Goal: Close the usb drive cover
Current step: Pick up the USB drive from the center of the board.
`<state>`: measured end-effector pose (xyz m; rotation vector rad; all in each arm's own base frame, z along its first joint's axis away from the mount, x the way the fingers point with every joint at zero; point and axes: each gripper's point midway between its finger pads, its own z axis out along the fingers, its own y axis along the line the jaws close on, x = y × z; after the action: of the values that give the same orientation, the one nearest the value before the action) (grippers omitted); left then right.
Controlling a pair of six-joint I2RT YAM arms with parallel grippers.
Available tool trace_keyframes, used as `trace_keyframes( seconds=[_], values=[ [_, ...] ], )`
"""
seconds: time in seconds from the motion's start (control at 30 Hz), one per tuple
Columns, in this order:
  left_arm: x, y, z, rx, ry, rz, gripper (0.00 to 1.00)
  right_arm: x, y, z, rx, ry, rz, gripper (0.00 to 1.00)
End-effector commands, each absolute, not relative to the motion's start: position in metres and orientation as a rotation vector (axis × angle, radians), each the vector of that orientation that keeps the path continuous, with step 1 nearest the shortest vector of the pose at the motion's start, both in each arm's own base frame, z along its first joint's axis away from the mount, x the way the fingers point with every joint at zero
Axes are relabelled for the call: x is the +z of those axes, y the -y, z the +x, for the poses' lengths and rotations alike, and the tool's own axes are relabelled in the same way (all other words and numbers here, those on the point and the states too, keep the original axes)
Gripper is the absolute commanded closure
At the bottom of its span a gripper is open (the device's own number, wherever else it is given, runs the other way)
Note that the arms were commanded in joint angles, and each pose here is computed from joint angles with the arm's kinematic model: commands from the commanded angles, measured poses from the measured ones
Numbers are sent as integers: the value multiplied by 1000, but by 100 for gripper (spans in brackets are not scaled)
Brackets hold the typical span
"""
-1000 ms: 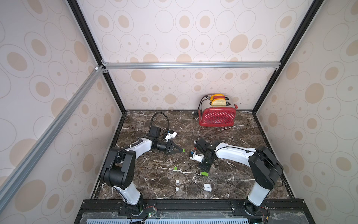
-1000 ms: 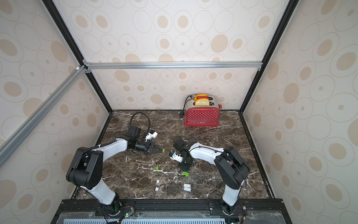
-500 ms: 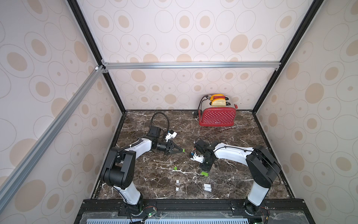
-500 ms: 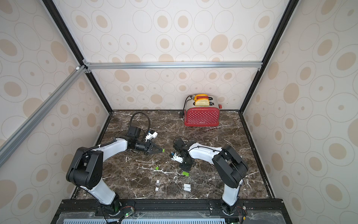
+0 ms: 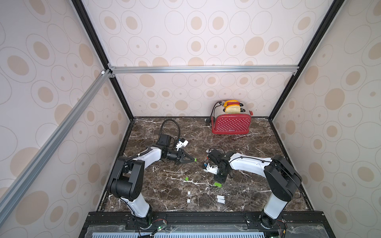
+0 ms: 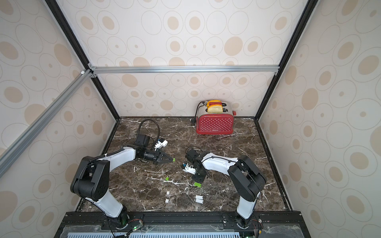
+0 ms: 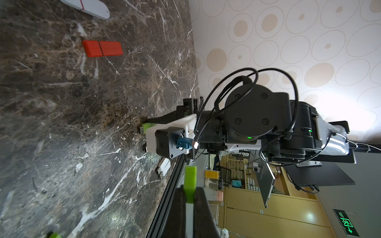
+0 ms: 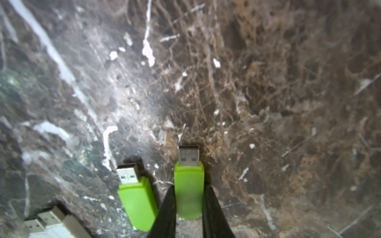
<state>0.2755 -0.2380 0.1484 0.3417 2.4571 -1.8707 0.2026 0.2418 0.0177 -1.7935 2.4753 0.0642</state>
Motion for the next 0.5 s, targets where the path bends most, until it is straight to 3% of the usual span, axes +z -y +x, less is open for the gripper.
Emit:
trace_keyframes(
  seconds=[0.0,0.47],
  values=[
    [153,239,281,-1891,-2427,373,94,23,-237,198,49,-2452,-1823,85],
    [151,257,271,-1994,-2446,420,95,122,-282,226,177,-2009,-1805,93]
  ],
)
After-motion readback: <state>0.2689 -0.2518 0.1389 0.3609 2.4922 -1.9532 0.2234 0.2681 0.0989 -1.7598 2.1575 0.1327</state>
